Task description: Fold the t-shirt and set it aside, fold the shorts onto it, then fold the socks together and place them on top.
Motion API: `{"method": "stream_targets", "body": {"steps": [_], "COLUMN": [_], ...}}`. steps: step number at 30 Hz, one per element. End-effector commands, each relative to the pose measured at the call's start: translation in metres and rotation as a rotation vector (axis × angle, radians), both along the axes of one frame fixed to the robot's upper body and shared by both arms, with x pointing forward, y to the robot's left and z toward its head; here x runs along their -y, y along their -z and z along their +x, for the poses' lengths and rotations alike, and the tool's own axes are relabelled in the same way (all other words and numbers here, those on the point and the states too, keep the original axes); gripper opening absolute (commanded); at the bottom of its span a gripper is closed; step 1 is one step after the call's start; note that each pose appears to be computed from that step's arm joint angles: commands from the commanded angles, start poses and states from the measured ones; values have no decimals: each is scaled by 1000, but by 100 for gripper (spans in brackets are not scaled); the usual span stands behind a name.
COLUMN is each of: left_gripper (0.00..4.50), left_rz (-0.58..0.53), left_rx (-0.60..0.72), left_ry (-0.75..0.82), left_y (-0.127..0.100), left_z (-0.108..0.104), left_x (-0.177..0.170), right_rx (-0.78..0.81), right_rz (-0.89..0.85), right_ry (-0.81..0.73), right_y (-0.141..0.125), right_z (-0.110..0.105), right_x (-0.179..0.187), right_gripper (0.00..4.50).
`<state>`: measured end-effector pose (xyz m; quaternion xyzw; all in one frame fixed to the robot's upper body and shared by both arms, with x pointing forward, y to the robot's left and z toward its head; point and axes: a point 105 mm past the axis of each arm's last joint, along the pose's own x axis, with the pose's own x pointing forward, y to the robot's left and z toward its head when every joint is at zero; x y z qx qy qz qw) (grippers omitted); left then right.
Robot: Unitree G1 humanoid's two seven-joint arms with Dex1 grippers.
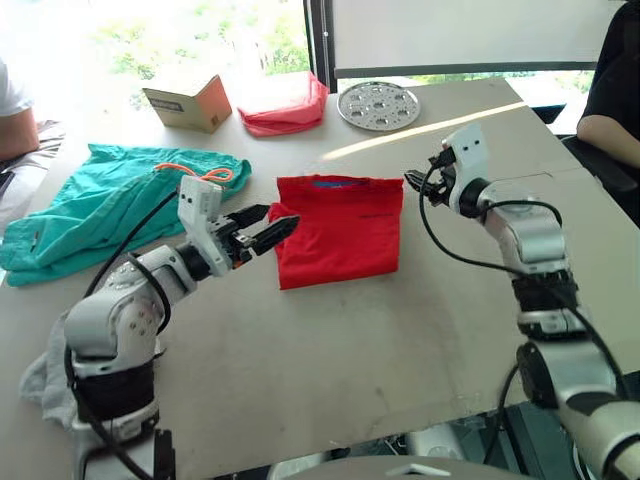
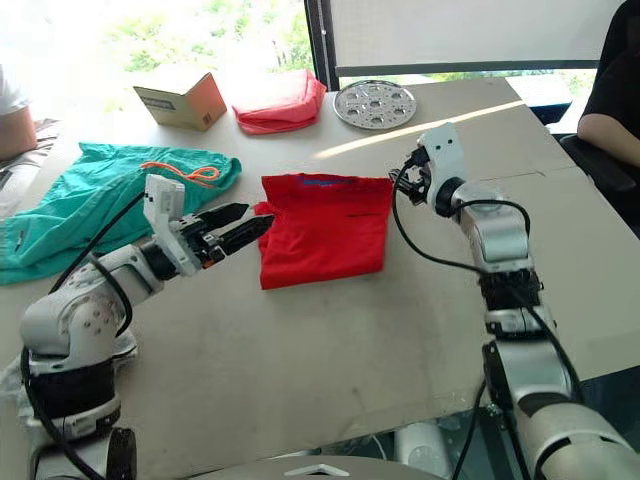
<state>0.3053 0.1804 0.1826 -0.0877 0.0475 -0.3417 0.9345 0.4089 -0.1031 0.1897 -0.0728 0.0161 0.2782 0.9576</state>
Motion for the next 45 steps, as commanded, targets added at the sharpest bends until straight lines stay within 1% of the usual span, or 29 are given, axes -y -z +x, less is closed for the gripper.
{"method": "stream_targets", "body": {"steps": [1,4,7,12,15,17,19,21,22,26,33,35,38,39,41,43,45], "left_gripper": [444,444,444,444,444,444,447,447,447,447,449,449,449,449,449,449,449], "left_rz": [22,48,59,90,141,152,142,150,156,200,211,219,226,222,207,190,138], "left_rx": [36,19,13,-13,-22,-26,-30,-41,-46,-68,-89,-80,-85,-91,-99,-114,-134], "left_ry": [-19,-33,-40,-36,-38,-49,-60,-61,-60,-56,-57,-60,-43,-33,-29,-71,-122], "left_y": [-9,-2,1,13,23,27,29,34,36,46,56,56,59,61,63,68,68], "left_z": [-14,-18,-20,-30,-36,-37,-38,-42,-44,-49,-55,-54,-49,-48,-44,-33,-21], "left_x": [4,2,0,0,1,0,-1,-1,-1,-1,1,1,6,8,13,16,18], "right_rx": [52,29,4,-11,-27,-38,-41,-42,-42,-55,-142,-147,-176,-187,-210,-240,-242], "right_rz": [62,36,76,78,104,133,127,108,105,82,113,65,-43,-67,-66,-48,-53], "right_ry": [-22,-69,-62,-38,-47,-70,-78,-77,-76,-122,-186,-233,-318,-320,-245,-165,-120], "right_y": [-18,-8,-6,2,6,8,12,15,16,22,35,38,50,54,58,60,60], "right_z": [-18,-27,-28,-28,-34,-38,-42,-44,-44,-51,-62,-69,-83,-84,-76,-65,-58], "right_x": [-14,-28,-31,-36,-41,-44,-45,-45,-45,-48,-48,-47,-40,-37,-25,-17,-15], "right_gripper": [303,303,303,303,303,303,358,437,444,444,448,448,448,448,448,448,448]}}
